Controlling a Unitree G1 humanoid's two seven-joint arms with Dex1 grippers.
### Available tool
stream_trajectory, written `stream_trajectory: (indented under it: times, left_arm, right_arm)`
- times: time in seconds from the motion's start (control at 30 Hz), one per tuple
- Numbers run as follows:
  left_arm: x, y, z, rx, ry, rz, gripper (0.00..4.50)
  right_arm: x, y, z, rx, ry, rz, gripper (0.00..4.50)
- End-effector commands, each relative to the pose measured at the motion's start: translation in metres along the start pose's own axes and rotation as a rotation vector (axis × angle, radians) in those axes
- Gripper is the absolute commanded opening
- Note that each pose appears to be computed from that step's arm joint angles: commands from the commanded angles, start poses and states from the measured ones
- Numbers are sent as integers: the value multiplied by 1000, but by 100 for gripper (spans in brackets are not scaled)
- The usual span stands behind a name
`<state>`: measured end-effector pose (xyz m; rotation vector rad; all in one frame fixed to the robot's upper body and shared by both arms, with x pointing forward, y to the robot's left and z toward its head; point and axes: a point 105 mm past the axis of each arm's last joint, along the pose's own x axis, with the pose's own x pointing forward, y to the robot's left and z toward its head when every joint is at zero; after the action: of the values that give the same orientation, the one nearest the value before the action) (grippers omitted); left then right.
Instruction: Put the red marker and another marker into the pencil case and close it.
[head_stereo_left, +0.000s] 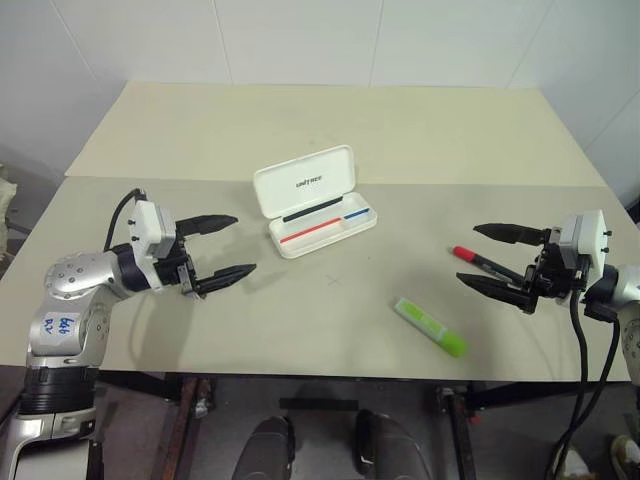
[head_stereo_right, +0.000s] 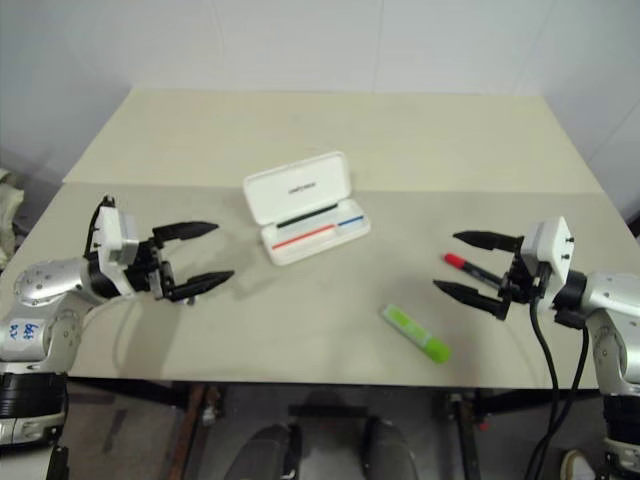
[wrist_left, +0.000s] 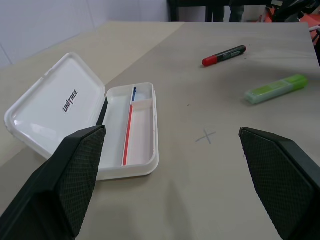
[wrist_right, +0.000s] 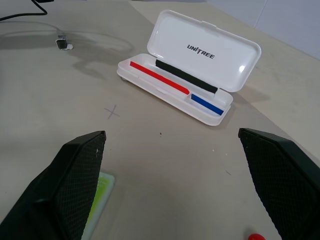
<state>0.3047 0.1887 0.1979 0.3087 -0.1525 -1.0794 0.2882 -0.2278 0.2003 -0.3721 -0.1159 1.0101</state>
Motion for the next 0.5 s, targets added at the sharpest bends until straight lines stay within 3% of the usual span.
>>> stream_trajectory:
  times: [0.03, 0.33, 0.5]
  left_arm:
    - [-3, 2, 12, 52, -14, 11, 448]
    - [6, 3, 6, 43, -14, 9, 448]
    - [3, 7, -1, 36, 16, 9, 325]
  right_arm:
    - [1, -5, 9, -46, -31, -17, 450]
    - [27, 2, 19, -59, -89, 36, 450]
    - [46, 16, 27, -68, -132, 99, 450]
